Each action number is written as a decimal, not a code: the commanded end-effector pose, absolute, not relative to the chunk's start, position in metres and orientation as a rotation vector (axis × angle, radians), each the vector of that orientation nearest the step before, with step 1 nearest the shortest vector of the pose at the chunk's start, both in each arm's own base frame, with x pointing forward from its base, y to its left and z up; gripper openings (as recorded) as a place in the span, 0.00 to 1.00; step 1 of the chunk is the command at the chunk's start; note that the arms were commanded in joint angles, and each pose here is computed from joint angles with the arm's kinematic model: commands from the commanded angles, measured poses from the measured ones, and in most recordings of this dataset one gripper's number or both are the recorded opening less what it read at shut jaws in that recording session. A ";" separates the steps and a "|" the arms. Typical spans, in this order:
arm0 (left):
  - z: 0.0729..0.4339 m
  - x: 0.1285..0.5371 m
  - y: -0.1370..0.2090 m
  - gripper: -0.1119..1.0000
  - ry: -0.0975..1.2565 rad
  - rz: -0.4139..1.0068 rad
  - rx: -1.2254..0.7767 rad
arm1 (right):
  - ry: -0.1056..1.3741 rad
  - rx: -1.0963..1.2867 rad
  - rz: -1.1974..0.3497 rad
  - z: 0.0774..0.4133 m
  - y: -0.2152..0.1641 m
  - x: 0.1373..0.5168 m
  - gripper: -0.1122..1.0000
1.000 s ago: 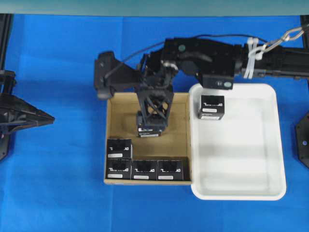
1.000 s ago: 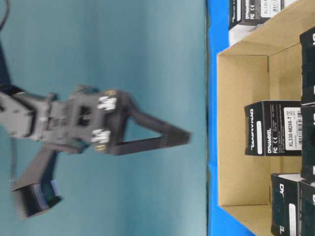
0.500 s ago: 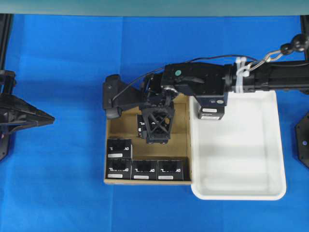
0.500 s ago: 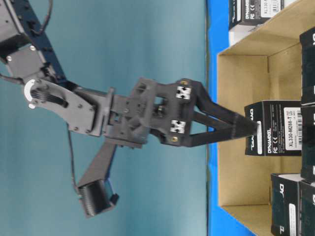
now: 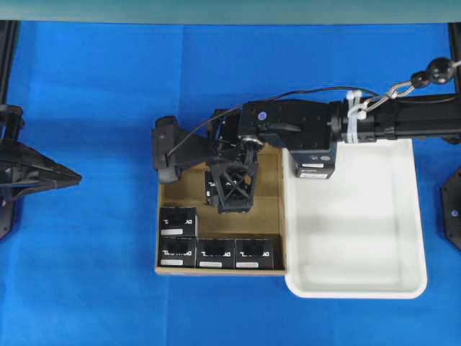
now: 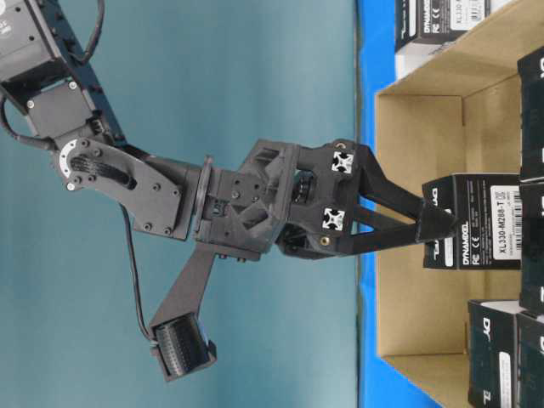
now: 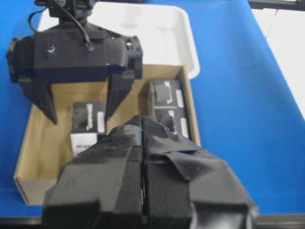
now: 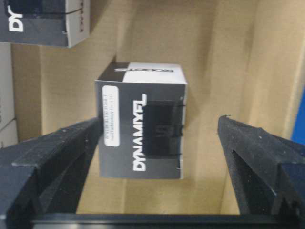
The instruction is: Pick the box from inside the cardboard box.
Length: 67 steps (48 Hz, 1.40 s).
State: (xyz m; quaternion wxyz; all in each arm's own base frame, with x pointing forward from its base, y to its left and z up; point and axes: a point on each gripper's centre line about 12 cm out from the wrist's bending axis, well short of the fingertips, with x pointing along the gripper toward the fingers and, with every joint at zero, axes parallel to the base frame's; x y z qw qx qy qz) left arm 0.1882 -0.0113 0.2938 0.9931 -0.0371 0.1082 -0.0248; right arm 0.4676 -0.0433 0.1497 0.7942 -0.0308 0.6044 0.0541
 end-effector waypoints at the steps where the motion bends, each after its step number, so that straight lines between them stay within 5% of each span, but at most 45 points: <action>1: 0.306 0.190 -0.012 0.04 0.183 -0.053 -0.072 | 1.298 -0.059 0.125 0.150 -0.039 0.469 1.00; 48: 0.304 0.191 -0.012 0.04 0.195 -0.052 -0.072 | 1.342 -0.047 0.124 0.113 -0.040 0.469 0.99; 52: 0.305 0.191 -0.012 0.04 0.194 -0.052 -0.072 | 1.341 -0.057 0.135 0.113 -0.035 0.470 0.92; 59: 0.305 0.191 -0.012 0.04 0.194 -0.052 -0.072 | 1.338 -0.058 0.139 0.114 -0.030 0.471 0.65; 67: 0.304 0.191 -0.012 0.04 0.195 -0.052 -0.073 | 1.330 -0.053 0.139 0.118 -0.029 0.472 0.65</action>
